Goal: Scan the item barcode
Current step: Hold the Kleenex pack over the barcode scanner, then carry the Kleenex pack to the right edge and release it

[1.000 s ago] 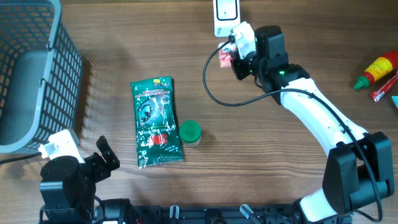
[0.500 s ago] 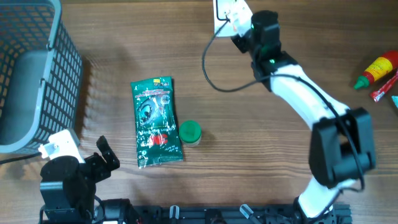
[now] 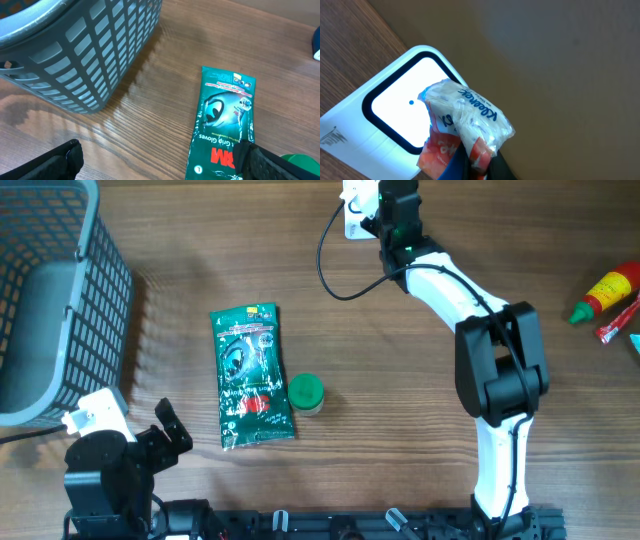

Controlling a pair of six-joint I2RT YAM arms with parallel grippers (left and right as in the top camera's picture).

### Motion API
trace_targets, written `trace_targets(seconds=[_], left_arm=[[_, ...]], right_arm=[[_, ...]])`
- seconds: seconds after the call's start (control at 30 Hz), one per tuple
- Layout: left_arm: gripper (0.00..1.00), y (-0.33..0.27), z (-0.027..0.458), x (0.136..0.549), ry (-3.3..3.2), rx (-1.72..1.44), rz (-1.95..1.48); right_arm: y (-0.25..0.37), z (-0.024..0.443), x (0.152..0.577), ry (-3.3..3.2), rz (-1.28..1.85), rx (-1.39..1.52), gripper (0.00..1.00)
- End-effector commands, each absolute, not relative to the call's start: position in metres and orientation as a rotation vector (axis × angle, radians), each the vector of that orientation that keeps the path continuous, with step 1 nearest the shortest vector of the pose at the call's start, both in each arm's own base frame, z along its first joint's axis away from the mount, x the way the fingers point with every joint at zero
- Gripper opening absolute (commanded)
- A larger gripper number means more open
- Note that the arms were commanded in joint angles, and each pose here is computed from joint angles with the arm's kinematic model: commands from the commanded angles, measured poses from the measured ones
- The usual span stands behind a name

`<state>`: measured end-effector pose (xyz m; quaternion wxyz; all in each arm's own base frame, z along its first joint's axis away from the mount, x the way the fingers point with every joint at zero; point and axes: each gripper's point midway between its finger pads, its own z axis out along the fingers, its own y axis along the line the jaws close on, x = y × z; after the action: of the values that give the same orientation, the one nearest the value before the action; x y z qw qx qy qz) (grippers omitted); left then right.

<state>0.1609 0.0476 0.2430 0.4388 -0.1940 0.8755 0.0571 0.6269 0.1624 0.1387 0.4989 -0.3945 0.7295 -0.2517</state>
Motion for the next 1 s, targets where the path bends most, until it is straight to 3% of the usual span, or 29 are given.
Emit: trace_targets(seconds=[0.0,0.2,0.4,0.6,0.97], left_arm=[[1.00,0.046,0.245,0.161,2.170,-0.472,0.133],[1.00,0.046,0.245,0.161,2.170,-0.472,0.133],[1.00,0.046,0.245,0.161,2.170,-0.472,0.133],[1.00,0.046,0.245,0.161,2.170,-0.472,0.133],[1.00,0.046,0.245,0.161,2.170,-0.472,0.133]], right_arm=[[0.164,0.146,0.633,1.736,-0.644,-0.942,0.04],[0.170,0.147,0.632,1.734,-0.638,-0.923,0.04],[0.145,0.198,0.645,1.755,-0.712,-0.643,0.04],[0.040,0.200,0.642,1.916,-0.990,-0.464,0.04],[-0.118,0.130,0.597,2.299,-0.919,-0.055,0.04]])
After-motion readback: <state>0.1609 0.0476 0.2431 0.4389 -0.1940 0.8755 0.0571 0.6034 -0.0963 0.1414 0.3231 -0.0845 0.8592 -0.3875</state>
